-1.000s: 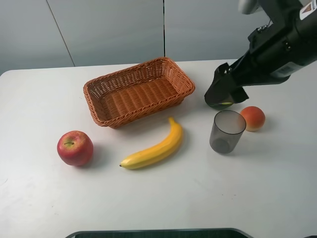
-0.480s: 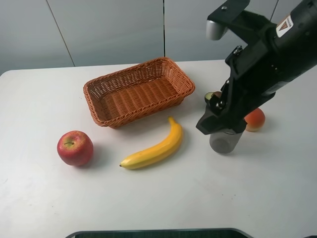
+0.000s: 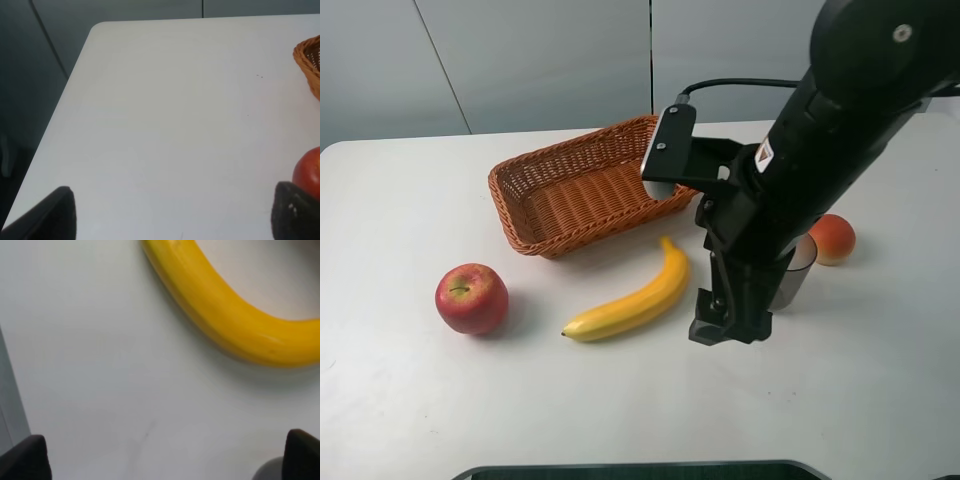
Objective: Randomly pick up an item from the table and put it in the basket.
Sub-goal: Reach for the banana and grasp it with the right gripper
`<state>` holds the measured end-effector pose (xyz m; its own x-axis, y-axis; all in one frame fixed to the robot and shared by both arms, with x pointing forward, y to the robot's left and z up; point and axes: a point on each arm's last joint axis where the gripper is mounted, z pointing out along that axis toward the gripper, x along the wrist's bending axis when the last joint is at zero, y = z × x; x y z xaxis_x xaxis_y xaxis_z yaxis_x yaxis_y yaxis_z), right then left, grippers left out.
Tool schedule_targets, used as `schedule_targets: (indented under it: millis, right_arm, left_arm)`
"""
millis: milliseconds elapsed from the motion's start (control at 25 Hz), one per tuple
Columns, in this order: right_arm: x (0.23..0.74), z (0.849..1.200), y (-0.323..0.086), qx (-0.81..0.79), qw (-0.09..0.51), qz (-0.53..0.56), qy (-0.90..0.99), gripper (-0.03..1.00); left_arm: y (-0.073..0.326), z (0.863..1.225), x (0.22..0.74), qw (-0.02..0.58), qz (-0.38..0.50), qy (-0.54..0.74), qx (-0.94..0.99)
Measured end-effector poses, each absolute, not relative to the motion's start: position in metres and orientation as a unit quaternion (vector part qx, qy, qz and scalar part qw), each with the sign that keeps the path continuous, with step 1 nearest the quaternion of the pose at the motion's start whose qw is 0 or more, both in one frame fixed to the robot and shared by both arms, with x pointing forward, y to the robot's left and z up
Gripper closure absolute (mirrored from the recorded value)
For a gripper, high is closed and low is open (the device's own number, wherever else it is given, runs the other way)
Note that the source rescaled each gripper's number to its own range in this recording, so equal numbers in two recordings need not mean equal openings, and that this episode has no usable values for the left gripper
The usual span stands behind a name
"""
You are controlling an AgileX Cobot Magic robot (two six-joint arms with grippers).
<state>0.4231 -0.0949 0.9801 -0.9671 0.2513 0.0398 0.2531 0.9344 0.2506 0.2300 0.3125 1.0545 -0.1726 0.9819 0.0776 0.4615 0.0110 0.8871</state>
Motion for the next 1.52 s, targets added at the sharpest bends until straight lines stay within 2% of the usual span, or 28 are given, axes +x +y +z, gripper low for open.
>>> schedule_targets:
  millis: [280, 680, 1080, 1520]
  right_arm:
    - [0.448, 0.960, -0.068, -0.099, 0.007, -0.117, -0.988, -0.03]
    - [0.458, 0.929, -0.041, 0.008, -0.014, -0.118, -0.993, -0.03]
    - [0.467, 0.893, -0.034, 0.039, -0.016, -0.106, -0.993, -0.03]
    - [0.471, 0.874, -0.031, 0.070, -0.026, -0.100, -0.992, -0.03]
  left_arm:
    - [0.313, 1.055, 0.230, 0.310, 0.420, 0.640, 0.564]
    - [0.313, 1.055, 0.230, 0.310, 0.420, 0.640, 0.564]
    - [0.313, 1.055, 0.230, 0.309, 0.421, 0.640, 0.564]
    - [0.313, 1.055, 0.230, 0.309, 0.421, 0.640, 0.564]
